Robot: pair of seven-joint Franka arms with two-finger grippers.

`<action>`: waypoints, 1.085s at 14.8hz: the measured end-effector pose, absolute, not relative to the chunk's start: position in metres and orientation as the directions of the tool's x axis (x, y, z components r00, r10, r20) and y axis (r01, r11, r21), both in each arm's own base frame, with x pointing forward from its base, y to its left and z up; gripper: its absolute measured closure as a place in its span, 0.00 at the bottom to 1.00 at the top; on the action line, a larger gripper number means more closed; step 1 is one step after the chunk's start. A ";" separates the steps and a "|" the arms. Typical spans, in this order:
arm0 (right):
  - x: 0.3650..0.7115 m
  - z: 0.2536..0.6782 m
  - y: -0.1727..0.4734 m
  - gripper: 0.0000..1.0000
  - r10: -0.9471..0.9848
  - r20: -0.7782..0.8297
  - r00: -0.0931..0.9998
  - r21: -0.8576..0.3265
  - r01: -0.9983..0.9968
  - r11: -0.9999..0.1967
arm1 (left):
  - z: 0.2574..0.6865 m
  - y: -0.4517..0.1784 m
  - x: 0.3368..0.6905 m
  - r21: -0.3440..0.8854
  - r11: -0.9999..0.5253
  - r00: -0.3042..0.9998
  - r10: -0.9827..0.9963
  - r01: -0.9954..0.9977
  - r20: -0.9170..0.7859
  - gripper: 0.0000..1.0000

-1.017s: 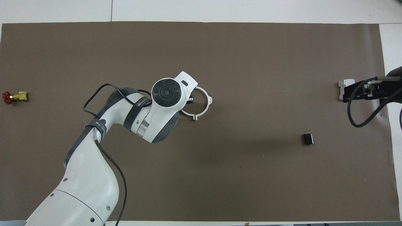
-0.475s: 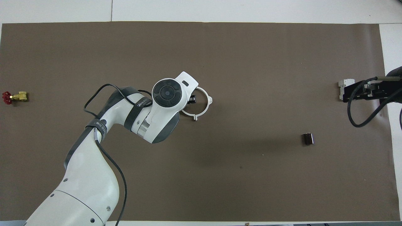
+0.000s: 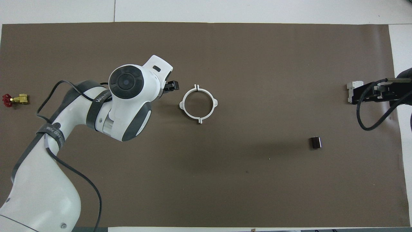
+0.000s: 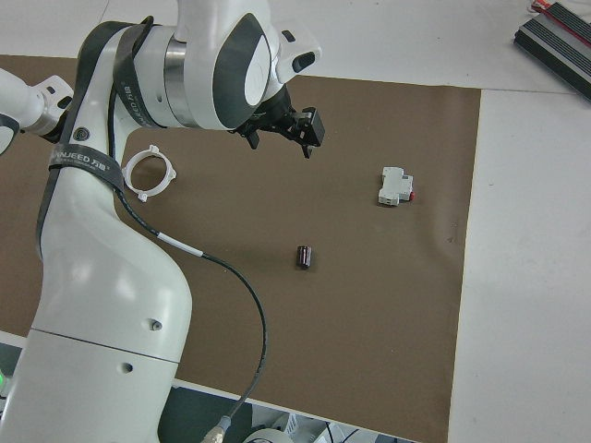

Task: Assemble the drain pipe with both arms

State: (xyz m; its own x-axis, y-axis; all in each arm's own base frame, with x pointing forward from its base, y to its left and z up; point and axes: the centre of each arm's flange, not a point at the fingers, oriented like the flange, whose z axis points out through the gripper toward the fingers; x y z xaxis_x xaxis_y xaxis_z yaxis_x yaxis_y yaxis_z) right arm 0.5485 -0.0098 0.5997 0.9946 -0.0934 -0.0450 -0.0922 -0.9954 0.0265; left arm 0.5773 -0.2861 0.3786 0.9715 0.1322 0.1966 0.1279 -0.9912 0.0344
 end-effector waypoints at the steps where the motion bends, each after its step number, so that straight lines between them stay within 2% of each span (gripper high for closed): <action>1: 0.548 0.601 -0.010 0.00 -0.093 -0.043 0.995 0.026 -0.092 -0.995 | 0.386 -0.272 0.579 0.035 -0.989 0.969 0.150 0.146 0.198 0.00; 5: 0.548 0.606 -0.009 0.00 -0.093 -0.032 0.995 0.025 -0.092 -0.995 | 0.405 -0.221 0.587 0.005 -0.987 0.972 0.158 0.160 0.176 0.00; 9: 0.549 0.608 -0.008 0.00 -0.091 -0.030 0.995 0.024 -0.090 -0.996 | 0.439 -0.136 0.592 -0.054 -0.995 0.990 0.081 0.088 0.115 0.00; 16: 0.549 0.612 -0.003 0.00 -0.082 -0.022 0.996 0.023 -0.081 -0.996 | 0.515 -0.022 0.565 -0.001 -0.999 0.998 0.033 0.033 0.052 0.00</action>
State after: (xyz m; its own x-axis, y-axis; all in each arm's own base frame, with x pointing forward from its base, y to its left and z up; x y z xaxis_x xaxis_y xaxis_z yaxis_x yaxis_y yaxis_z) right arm 0.5486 -0.0033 0.6122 0.9964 -0.0820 -0.0221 -0.0815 -0.9964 0.0231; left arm 0.5645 -0.0219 0.5152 0.9981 0.0328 0.0521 0.0329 -0.9995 -0.0013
